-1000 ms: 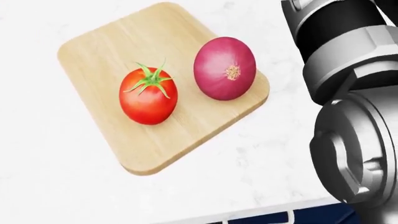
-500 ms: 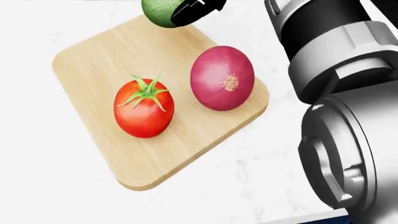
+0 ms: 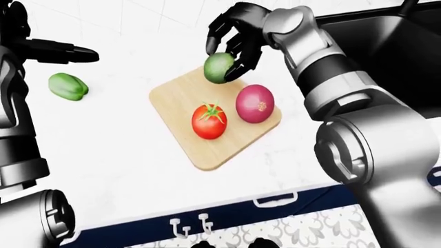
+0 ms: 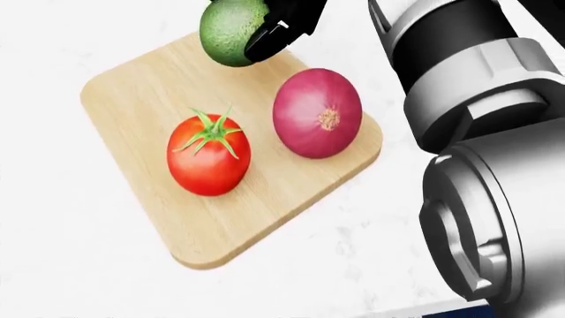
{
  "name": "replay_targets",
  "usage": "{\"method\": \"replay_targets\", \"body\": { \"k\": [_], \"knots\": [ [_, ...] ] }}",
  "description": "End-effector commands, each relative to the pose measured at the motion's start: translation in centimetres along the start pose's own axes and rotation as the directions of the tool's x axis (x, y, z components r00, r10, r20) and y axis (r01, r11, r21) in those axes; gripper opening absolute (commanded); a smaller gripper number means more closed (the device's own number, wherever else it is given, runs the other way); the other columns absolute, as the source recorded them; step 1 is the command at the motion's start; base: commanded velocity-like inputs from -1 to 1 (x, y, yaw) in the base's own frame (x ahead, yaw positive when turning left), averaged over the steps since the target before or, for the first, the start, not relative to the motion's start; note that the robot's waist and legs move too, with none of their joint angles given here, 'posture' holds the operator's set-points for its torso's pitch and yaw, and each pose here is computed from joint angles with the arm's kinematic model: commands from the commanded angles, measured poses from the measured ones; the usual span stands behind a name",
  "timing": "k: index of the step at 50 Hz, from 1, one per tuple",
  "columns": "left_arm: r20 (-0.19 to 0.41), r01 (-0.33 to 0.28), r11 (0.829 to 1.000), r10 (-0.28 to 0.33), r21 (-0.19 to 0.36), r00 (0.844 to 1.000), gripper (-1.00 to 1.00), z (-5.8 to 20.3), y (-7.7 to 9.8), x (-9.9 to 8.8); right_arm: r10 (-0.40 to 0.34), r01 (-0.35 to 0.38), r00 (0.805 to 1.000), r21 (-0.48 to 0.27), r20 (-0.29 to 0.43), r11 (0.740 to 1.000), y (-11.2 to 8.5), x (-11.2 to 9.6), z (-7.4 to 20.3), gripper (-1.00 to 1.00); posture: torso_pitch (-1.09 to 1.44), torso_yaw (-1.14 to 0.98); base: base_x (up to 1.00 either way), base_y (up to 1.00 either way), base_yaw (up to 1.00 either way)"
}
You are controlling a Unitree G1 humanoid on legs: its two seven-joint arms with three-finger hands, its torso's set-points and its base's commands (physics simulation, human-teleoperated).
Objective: Place the avocado, onion, tomato and bell pepper on the cutting board.
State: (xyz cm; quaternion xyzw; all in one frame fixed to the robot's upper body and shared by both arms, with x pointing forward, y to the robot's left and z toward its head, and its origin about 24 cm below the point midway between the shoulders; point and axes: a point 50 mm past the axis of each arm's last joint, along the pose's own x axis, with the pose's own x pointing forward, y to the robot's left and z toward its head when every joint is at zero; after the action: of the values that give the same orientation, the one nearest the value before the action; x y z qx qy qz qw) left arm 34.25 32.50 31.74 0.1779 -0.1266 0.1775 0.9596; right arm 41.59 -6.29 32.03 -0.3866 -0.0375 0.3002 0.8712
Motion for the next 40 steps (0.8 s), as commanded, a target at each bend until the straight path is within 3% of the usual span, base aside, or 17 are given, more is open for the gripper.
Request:
{"method": "replay_targets", "body": {
  "k": [1,8,17,30,37,39,40],
  "knots": [
    [0.095,-0.037,0.999,0.037,0.001,0.995,1.0,2.4,1.1,-0.2,-0.062,0.066,0.995,-0.044,0.081,0.997,-1.7,-0.9,2.6,-0.63,0.27,0.0,0.0,0.0,0.0],
    [0.094,-0.039,0.999,0.039,0.003,0.995,1.0,2.4,1.1,-0.2,-0.058,0.061,0.995,-0.045,0.077,0.997,-1.5,-0.8,2.4,-0.41,0.27,0.0,0.0,0.0,0.0],
    [0.095,-0.04,0.999,0.039,0.007,0.995,1.0,2.4,1.1,-0.2,-0.057,0.061,0.995,-0.043,0.082,0.997,-1.4,-0.8,2.4,0.11,0.27,0.0,0.0,0.0,0.0],
    [0.097,-0.041,0.999,0.04,0.007,0.994,1.0,2.5,1.1,-0.1,-0.063,0.066,0.995,-0.039,0.081,0.997,-1.4,-0.7,2.3,0.29,0.27,0.0,0.0,0.0,0.0],
    [0.1,-0.04,0.999,0.039,0.006,0.994,1.0,2.7,1.1,0.0,-0.112,0.114,0.988,-0.02,0.106,0.993,-2.0,-1.1,3.0,0.51,0.27,0.0,0.0,0.0,0.0],
    [0.1,-0.04,0.999,0.04,0.006,0.994,1.0,2.7,1.2,-0.1,-0.13,0.131,0.984,-0.004,0.124,0.991,-2.4,-1.3,3.4,0.74,0.27,0.0,0.0,0.0,0.0],
    [0.1,-0.041,0.999,0.04,0.007,0.994,1.0,2.7,1.3,-0.2,-0.148,0.149,0.98,0.009,0.135,0.989,-2.6,-1.4,3.7,0.76,0.27,0.0,0.0,0.0,0.0]
  ]
}}
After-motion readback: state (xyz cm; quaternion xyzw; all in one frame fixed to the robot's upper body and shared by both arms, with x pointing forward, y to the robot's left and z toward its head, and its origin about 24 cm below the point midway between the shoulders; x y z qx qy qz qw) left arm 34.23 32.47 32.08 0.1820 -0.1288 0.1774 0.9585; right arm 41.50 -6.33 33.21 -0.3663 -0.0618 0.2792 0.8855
